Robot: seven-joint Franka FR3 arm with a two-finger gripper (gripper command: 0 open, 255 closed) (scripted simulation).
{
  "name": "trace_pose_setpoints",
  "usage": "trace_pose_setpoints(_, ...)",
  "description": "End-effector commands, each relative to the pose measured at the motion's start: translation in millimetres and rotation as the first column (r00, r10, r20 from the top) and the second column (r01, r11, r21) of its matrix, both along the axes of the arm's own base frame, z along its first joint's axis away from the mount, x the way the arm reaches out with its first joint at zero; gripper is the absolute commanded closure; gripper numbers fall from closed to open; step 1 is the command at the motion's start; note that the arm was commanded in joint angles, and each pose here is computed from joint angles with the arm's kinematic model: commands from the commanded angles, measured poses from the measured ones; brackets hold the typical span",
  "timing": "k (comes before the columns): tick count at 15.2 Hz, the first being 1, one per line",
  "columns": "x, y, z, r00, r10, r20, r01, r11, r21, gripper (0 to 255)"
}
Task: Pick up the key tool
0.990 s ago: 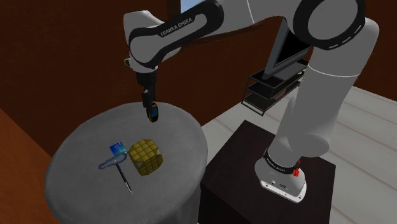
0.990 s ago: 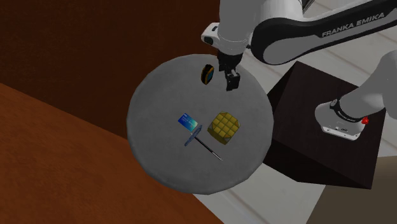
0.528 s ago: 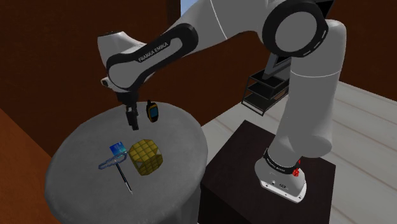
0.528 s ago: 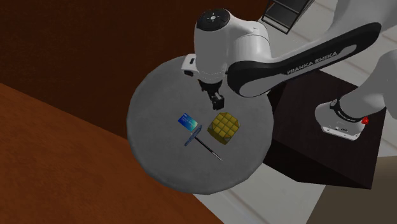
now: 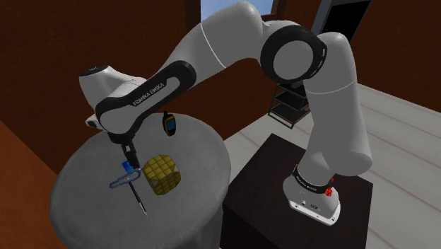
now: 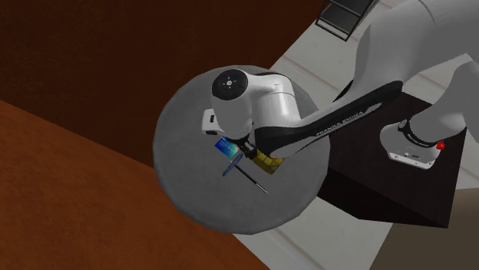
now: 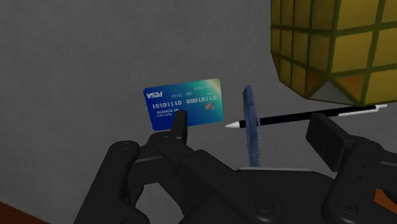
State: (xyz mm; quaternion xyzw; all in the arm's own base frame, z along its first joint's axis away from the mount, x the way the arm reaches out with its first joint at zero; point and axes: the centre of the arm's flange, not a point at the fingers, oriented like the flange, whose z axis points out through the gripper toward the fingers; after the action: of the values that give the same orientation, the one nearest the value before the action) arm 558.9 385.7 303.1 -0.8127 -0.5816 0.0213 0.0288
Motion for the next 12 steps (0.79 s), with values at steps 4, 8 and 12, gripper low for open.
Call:
trace_pose_setpoints(4,-10.9,55.4,-32.1,0.989,0.150,0.011,-0.149,0.989,-0.006,0)
trace_pose_setpoints(8,-10.9,55.4,-53.2,0.989,0.150,0.011,-0.149,0.989,-0.006,0)
trace_pose_setpoints(12,-11.0,55.3,-72.1,0.989,0.150,0.011,-0.149,0.989,-0.006,0)
